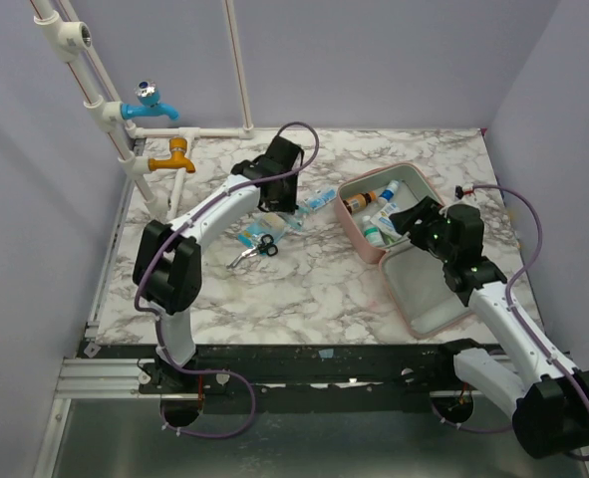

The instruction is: Organize the medicine kit

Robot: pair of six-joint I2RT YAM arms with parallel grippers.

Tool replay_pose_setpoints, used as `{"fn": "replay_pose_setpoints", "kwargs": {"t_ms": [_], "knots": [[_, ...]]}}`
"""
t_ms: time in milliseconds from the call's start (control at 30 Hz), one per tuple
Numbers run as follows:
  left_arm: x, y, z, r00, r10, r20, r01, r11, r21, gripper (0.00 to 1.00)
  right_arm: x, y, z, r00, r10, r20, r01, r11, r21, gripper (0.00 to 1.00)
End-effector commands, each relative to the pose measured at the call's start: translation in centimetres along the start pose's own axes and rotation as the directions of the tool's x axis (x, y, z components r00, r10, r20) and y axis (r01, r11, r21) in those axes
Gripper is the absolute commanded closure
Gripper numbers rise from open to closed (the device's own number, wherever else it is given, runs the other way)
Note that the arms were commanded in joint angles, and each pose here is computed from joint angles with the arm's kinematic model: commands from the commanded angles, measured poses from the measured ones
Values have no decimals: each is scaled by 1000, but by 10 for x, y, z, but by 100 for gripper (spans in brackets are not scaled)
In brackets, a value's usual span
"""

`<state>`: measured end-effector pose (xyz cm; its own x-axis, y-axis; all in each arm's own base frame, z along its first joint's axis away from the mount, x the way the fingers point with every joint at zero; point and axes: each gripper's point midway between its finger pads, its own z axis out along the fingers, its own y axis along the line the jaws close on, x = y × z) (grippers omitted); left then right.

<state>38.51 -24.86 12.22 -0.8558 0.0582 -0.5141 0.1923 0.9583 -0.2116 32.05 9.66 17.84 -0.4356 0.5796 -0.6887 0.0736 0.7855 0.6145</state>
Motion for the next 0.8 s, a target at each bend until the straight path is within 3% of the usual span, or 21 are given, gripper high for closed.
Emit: {"fn": "replay_pose_setpoints", "kwargs": {"t_ms": [0,200,367,567,767], "knots": [[-23,-44,-44,995,67,79,-76,991,112,100,2,-5,-7,1000,-26,-14,26,999,19,33],[-40,-100,-73,980,136,143,-165,961,221,100,-2,6,-17,1000,-15,-11,15,1000,-17,32],[-51,-148,-77,969,174,176,-224,918,328,100,-24,23,-44,997,-17,70,22,997,-68,31],[-61,-191,-61,977,139,162,-196,882,428,100,-49,49,-85,982,39,184,-7,985,-172,29],[-72,-237,-45,987,20,156,-108,807,580,100,-49,63,-104,979,93,180,-46,967,-249,29]]}}
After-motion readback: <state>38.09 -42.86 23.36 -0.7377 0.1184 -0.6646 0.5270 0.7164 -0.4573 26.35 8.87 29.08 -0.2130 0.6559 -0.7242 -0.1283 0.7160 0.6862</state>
